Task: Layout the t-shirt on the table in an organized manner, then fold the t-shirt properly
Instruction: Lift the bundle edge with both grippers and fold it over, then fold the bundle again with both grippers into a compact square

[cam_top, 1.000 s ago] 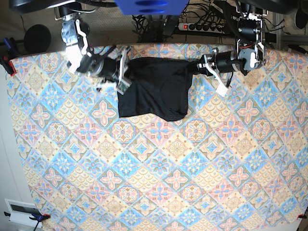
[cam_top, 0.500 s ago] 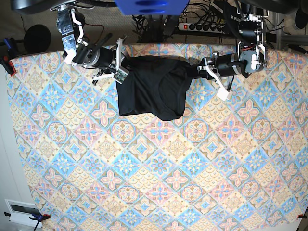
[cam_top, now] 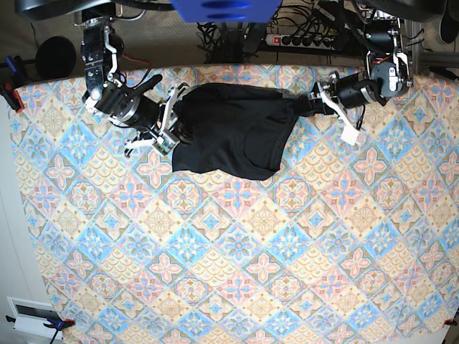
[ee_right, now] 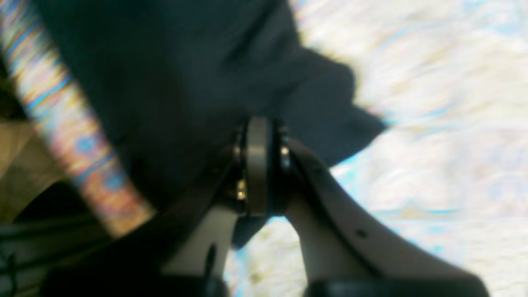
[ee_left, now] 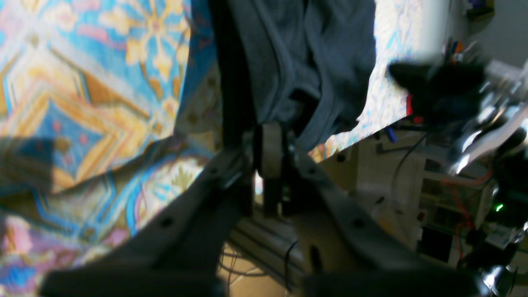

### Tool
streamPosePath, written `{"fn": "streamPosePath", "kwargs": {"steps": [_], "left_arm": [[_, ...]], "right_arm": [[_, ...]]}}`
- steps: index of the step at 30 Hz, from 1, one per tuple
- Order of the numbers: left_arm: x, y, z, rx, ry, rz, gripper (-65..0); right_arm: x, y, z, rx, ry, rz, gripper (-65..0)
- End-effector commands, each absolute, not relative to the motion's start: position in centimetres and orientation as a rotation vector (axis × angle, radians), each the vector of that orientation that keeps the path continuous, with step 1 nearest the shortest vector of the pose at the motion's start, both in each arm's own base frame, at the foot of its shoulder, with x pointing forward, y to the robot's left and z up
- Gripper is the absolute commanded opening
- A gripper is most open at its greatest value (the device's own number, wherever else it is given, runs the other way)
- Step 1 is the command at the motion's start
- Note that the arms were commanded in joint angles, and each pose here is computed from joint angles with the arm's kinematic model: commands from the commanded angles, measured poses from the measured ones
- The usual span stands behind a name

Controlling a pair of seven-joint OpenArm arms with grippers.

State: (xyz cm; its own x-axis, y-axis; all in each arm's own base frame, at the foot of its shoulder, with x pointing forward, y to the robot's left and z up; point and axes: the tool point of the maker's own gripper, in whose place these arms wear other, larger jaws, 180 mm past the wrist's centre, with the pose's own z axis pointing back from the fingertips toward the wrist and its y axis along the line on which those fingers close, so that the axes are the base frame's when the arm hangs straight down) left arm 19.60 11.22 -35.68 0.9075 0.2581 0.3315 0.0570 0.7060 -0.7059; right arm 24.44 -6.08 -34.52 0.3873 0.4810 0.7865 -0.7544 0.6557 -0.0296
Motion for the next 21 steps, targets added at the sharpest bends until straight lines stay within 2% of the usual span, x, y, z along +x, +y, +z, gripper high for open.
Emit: {"fn": "streamPosePath", "kwargs": {"steps": [1,4,13,16,21], "left_arm": [[19.9,11.3,-35.0,-0.794,-0.452,0.107,-56.4],[19.8,11.3,-35.1,-0.792,-0.444,0.107,-50.7],[19.2,10.2,-36.3,-0.813,-0.377,0.068,-35.2],[19.2,12.5,-36.3,-0.767,-0.394,0.094,-33.3],[19.3,14.1,-35.0,-0.815,-0.436,0.178,-33.3]], "right_arm": [[24.5,-5.8,-33.9,0.376,-0.88,0.817,-63.0],[24.3,-5.6,-35.2,0.36,-0.805,0.847,-62.9],[24.6,-3.9,-35.2,0.357,-0.771,0.934,-62.8],[24.1,-4.7,-36.8,0.342,-0.7,0.925,-62.8],[24.9,-5.6,-36.4,0.325,-0.726,0.894,-63.0]]}}
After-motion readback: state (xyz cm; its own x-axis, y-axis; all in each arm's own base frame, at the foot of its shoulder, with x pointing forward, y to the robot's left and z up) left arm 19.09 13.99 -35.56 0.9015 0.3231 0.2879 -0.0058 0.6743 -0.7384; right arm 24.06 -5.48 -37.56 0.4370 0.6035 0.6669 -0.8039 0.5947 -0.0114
